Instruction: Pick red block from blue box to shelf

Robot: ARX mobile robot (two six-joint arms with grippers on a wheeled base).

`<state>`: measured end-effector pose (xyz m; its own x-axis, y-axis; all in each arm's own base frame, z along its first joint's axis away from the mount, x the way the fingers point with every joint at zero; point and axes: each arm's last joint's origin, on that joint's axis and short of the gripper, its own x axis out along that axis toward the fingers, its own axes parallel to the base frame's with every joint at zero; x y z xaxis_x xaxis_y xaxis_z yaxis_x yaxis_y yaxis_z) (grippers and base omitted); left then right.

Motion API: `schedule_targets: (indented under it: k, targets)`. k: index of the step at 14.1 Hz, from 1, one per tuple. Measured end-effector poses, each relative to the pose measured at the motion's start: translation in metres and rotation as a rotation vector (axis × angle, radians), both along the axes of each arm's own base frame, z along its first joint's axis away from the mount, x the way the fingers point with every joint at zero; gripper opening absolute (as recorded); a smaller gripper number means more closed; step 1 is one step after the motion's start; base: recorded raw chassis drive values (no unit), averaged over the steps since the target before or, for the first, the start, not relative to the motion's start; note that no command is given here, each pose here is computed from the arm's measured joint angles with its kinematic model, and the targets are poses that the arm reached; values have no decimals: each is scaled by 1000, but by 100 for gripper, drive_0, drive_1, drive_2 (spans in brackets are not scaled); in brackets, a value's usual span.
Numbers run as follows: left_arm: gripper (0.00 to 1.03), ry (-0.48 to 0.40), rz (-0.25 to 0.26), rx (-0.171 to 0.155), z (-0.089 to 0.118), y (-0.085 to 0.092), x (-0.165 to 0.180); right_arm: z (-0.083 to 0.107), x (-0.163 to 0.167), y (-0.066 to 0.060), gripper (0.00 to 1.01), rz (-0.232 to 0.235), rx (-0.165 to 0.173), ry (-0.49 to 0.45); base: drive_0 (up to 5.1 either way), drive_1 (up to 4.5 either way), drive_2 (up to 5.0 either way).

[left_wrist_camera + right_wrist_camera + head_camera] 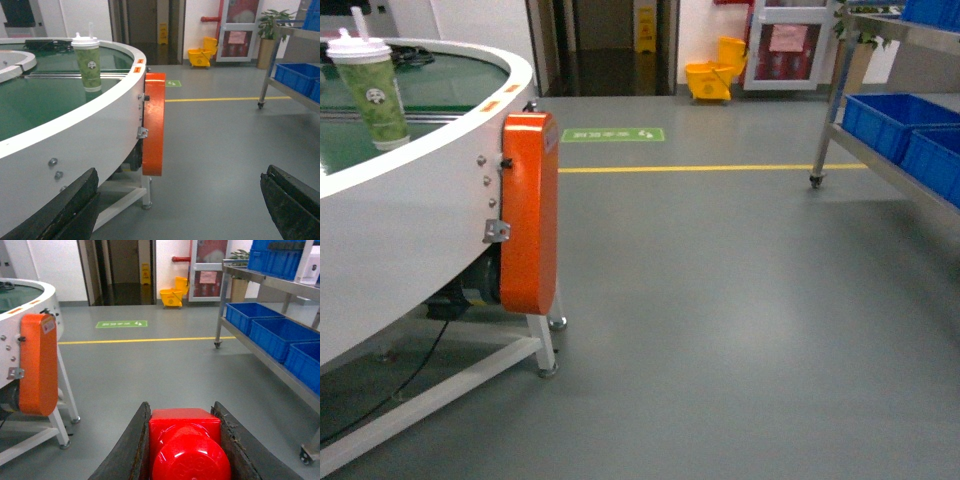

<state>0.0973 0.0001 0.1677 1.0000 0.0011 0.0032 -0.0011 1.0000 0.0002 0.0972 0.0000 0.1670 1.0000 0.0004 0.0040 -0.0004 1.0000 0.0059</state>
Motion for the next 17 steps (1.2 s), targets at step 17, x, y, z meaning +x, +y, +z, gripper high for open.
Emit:
schedule_targets:
  k: [17]
  targets:
    - [98,0,0,0,0,0,0,0,0,0,28,0,0,1,-140,-140,-140]
